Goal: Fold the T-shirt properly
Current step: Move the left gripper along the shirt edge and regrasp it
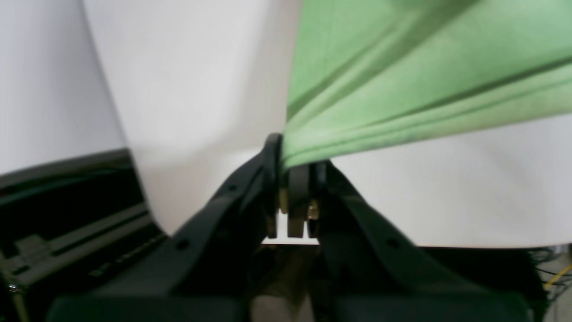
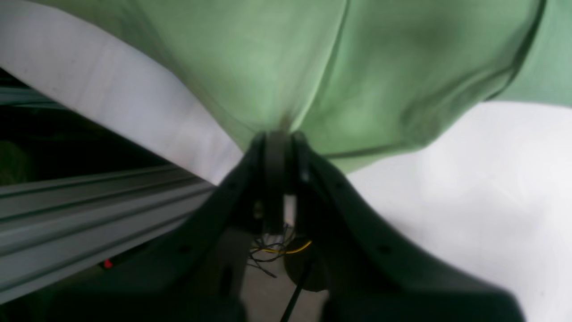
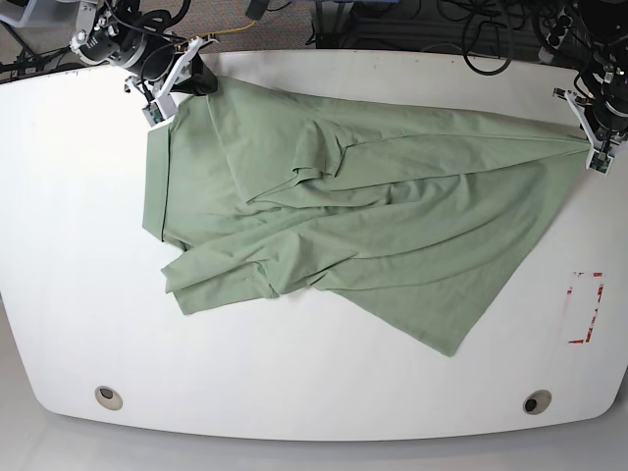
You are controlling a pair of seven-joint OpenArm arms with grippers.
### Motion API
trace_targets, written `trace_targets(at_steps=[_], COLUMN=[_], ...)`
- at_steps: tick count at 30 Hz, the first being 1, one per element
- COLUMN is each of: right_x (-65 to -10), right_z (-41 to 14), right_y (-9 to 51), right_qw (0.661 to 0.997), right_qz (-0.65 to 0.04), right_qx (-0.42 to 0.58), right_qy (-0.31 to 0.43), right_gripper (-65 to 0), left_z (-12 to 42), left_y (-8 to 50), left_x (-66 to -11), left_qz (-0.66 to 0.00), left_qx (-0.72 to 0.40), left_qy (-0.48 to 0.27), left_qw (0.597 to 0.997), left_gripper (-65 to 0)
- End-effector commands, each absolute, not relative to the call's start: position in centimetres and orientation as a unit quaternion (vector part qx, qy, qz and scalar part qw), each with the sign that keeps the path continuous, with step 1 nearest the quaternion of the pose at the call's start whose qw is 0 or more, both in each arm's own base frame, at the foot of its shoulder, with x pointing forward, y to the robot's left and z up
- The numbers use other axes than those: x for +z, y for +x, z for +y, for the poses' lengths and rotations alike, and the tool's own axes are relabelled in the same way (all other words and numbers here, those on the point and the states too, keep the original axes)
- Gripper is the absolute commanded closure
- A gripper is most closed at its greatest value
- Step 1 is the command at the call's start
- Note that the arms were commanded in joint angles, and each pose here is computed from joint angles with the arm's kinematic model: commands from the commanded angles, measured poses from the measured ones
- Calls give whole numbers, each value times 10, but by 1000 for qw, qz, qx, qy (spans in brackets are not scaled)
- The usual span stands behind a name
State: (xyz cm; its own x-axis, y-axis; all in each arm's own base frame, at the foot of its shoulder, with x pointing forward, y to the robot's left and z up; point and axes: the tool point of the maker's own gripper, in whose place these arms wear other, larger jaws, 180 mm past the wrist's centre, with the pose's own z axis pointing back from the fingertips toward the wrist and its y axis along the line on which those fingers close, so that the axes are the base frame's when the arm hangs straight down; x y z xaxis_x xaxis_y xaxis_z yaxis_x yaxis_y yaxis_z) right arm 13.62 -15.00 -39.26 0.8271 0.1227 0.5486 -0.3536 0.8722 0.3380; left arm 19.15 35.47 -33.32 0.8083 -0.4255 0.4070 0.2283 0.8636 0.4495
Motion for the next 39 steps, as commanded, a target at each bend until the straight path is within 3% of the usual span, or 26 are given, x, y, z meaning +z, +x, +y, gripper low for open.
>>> trace_targets(at_steps=[1, 3, 9, 11, 21, 23, 27, 32, 39], right_x=[-383, -383, -385, -390, -405, -406, -412, -405, -368], right_z=[-149, -149, -150, -150, -135, -134, -131, -142, -178], right_y=[141, 142, 142, 140, 143, 143, 149, 152, 174], right_qw=[923, 923, 925, 926, 924, 923, 922, 923, 918], right_qz=[-283, -284, -281, -275, -258, -259, -257, -270, -330], right_qx=[134, 134, 134, 126, 131, 129, 124, 117, 121], right_qy=[222, 222, 219, 226, 250, 252, 261, 247, 182], right_gripper=[0, -38, -331, -350, -341, -268, 0, 0, 0], left_z=[357, 357, 357, 357, 357, 357, 357, 346, 285], left_y=[197, 197, 198, 198, 198, 198, 199, 215, 263], left_x=[-324, -324, -324, -324, -324, -324, -323, -317, -320], left_qz=[-268, -268, -268, -268, -269, -269, -271, -311, -371], left_qx=[-177, -177, -177, -177, -177, -177, -177, -175, -213], left_qy=[202, 202, 202, 202, 202, 202, 202, 191, 150], left_qw=[925, 925, 925, 925, 925, 925, 924, 914, 891], left_gripper=[0, 0, 0, 0, 0, 0, 0, 0, 0])
